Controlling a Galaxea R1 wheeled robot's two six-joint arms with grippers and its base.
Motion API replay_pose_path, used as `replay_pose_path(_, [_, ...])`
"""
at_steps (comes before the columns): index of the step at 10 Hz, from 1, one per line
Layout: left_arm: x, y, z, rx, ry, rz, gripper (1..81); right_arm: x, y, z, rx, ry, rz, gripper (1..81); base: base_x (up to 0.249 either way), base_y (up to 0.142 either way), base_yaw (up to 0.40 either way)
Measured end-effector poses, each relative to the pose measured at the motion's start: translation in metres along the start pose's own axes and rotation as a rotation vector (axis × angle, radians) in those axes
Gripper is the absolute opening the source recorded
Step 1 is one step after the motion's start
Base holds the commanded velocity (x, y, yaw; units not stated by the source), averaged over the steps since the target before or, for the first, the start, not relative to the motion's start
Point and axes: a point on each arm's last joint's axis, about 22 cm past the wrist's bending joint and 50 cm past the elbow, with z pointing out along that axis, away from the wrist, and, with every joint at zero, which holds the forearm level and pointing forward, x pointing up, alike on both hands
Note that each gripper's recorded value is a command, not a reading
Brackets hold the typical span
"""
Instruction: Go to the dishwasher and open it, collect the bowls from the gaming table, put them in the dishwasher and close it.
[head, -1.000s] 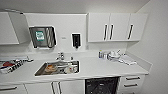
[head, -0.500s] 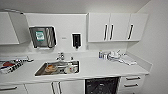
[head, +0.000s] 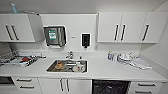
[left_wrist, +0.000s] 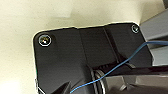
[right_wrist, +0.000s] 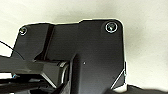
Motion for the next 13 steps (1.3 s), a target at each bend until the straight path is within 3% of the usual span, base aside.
replay_pose_path(6, [0.017,-0.011,0.001,0.028,0.017,0.015,81.1,-0.003,-0.002,0.0,0.003,-0.007,0.001,81.1,0.0,0.0,0.365])
replay_pose_path(10, [0.025,-0.009,0.003,0.029,0.018,0.021,81.1,-0.003,-0.007,0.001,0.007,-0.006,0.001,81.1,0.0,0.0,0.365])
replay_pose_path(11, [0.026,-0.008,0.004,0.028,0.007,0.022,81.1,-0.003,-0.004,0.001,0.001,-0.007,0.0,81.1,0.0,0.0,0.365])
replay_pose_path(13, [0.02,-0.011,0.004,0.037,-0.069,0.026,81.1,-0.004,0.0,0.0,-0.005,-0.008,0.0,81.1,0.0,0.0,0.365])
